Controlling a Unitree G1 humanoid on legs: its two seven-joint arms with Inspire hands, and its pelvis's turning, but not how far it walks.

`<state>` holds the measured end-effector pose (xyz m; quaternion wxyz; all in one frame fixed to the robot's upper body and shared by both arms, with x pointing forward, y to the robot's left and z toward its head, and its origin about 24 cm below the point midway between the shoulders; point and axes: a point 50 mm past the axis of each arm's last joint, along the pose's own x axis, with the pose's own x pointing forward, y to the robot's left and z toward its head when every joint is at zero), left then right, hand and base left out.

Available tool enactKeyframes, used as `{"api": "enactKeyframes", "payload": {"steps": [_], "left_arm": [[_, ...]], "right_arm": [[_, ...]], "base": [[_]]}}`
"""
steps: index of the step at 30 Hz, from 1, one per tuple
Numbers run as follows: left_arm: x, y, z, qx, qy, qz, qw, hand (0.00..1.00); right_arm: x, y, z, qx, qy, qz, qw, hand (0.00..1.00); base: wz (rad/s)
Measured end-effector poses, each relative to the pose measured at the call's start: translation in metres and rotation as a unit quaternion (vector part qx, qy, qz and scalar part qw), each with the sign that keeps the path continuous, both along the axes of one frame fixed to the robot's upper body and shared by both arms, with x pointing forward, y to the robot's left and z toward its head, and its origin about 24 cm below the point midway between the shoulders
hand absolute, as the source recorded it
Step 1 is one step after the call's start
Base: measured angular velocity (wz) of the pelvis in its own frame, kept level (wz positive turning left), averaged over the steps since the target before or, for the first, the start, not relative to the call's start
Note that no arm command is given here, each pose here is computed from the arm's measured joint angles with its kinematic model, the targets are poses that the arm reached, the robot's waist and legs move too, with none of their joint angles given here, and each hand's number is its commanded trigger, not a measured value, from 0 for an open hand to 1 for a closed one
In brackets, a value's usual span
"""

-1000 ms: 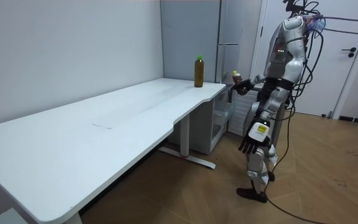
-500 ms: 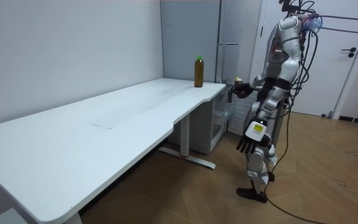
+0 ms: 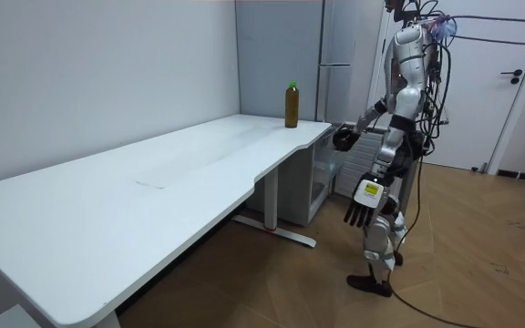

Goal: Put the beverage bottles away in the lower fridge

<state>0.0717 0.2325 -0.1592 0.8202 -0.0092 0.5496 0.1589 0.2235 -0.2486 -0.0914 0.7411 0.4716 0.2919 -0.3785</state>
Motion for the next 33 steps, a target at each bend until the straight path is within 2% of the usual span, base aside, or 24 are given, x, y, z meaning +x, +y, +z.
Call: {"api": "enactKeyframes", "payload": {"steps": [7, 14, 21, 29, 33], "left_arm": [[0.043, -0.008, 0.007, -0.016, -0.045, -0.031, 0.998, 0.0], [0.057, -0.008, 0.011, -0.013, -0.06, -0.04, 0.997, 0.0], [0.075, -0.006, 0.021, -0.013, -0.108, -0.035, 0.993, 0.0], [0.08, 0.006, 0.027, -0.008, -0.134, -0.014, 0.991, 0.0], [0.068, 0.021, 0.026, 0.017, -0.11, -0.001, 0.994, 0.0]], "right_arm": [[0.036, -0.015, 0.024, 0.02, -0.064, -0.034, 0.997, 1.0], [0.055, -0.03, 0.046, 0.029, -0.104, -0.056, 0.993, 1.0], [0.06, -0.05, 0.06, 0.007, -0.119, -0.063, 0.991, 1.0], [0.064, -0.069, 0.077, -0.015, -0.133, -0.073, 0.988, 1.0], [0.07, -0.079, 0.089, -0.026, -0.141, -0.081, 0.986, 1.0]], "base": [[0.04], [0.06], [0.04], [-0.01], [-0.1]]}}
